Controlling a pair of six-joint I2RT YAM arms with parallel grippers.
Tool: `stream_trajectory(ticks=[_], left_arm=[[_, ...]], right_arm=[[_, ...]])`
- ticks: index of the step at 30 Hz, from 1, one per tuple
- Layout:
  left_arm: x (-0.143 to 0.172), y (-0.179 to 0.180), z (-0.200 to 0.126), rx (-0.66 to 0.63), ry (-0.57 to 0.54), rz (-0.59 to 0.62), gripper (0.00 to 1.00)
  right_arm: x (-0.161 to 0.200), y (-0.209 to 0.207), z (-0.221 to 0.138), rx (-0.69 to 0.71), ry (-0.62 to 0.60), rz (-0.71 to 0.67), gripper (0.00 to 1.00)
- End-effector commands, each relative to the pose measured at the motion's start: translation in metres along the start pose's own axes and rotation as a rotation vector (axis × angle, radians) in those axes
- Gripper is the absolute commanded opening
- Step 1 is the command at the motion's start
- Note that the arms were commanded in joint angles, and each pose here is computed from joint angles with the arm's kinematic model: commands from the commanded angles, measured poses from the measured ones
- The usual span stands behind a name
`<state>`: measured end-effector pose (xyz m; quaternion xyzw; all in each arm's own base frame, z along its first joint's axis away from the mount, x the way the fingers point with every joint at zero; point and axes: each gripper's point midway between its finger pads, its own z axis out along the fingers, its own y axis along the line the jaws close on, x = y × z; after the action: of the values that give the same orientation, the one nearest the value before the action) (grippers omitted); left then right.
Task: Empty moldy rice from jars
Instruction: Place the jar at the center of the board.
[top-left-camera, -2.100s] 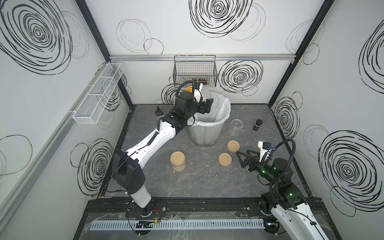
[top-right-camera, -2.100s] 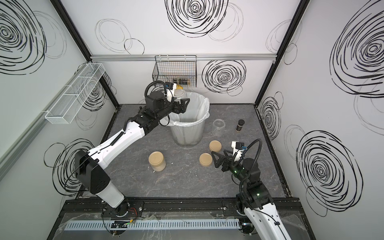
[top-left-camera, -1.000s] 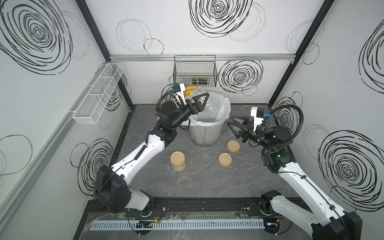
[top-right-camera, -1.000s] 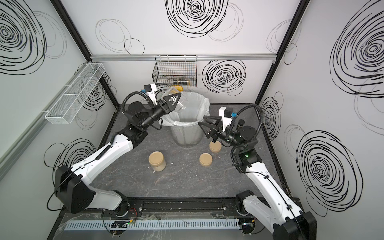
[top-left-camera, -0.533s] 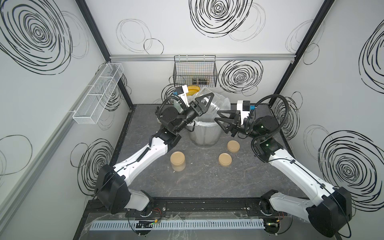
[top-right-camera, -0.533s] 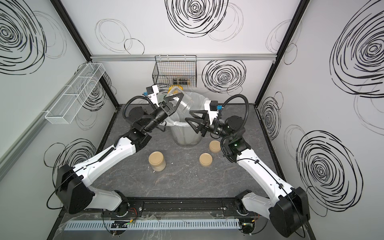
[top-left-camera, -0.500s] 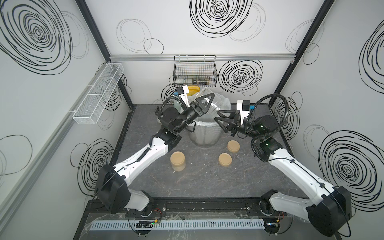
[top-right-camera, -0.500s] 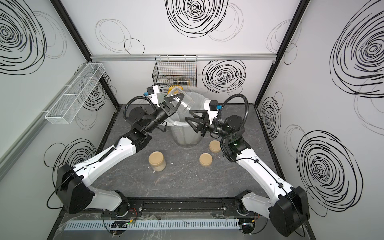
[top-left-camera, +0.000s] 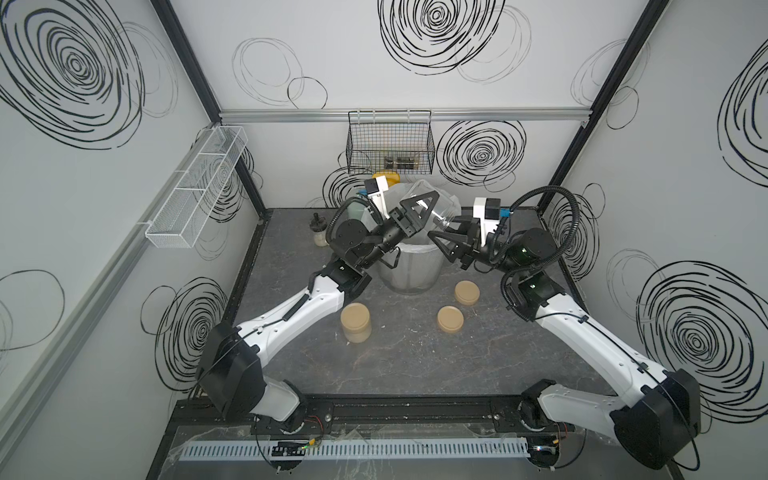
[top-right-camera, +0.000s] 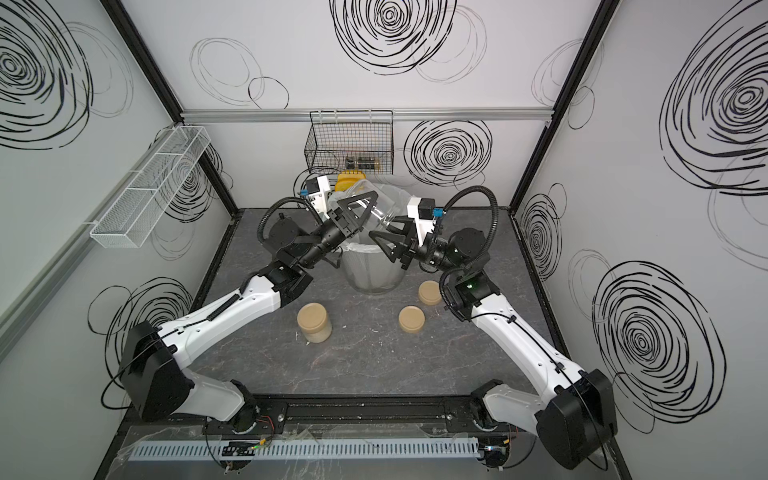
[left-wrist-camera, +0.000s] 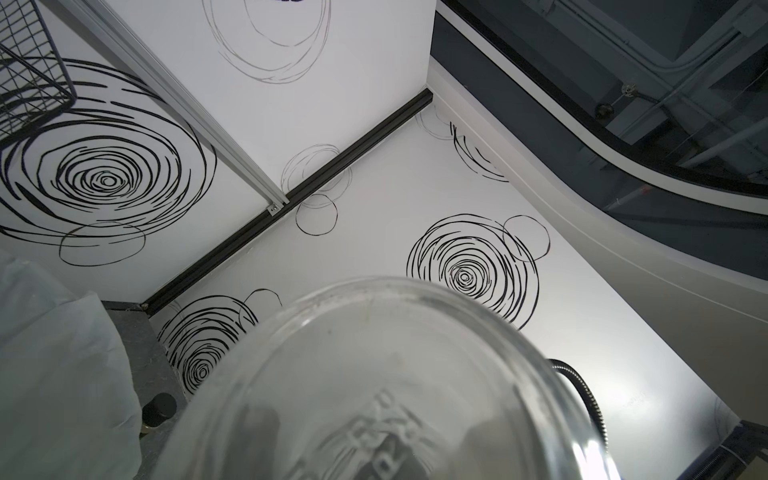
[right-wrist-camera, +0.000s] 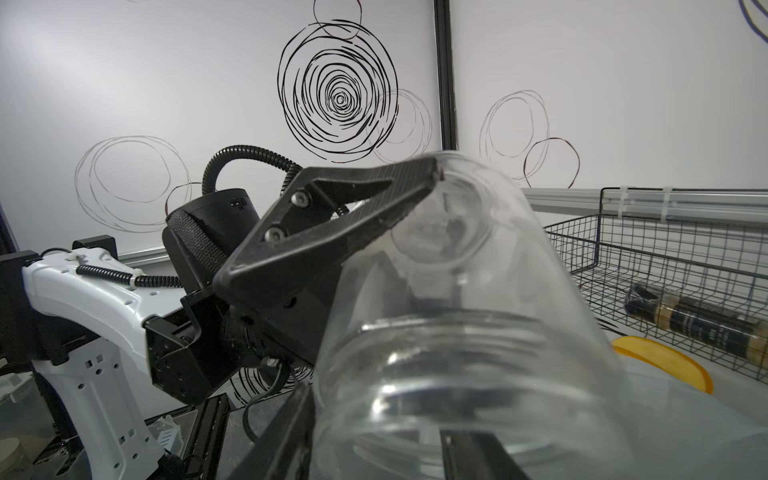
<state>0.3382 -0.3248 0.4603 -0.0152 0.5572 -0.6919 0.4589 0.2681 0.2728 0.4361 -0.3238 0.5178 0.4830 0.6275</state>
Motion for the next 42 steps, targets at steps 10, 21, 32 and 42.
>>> stream_trajectory(ticks=[10,21,32,42], left_arm=[[0.003,-0.041,0.004,0.177,-0.049,-0.058,0.69],[-0.017,-0.036,-0.017,0.080,-0.110,0.040,0.96],[-0.086,-0.016,-0.086,-0.129,-0.222,0.252,0.96],[-0.108,0.009,-0.148,-0.390,-0.246,0.440,0.96]], right_arm=[[-0.026,-0.002,0.002,0.040,-0.067,-0.070,0.08],[-0.038,-0.003,-0.007,0.089,-0.074,-0.097,0.00],[-0.033,-0.019,-0.040,0.216,0.073,-0.066,0.00],[0.043,0.013,-0.061,0.140,0.387,0.156,0.00]])
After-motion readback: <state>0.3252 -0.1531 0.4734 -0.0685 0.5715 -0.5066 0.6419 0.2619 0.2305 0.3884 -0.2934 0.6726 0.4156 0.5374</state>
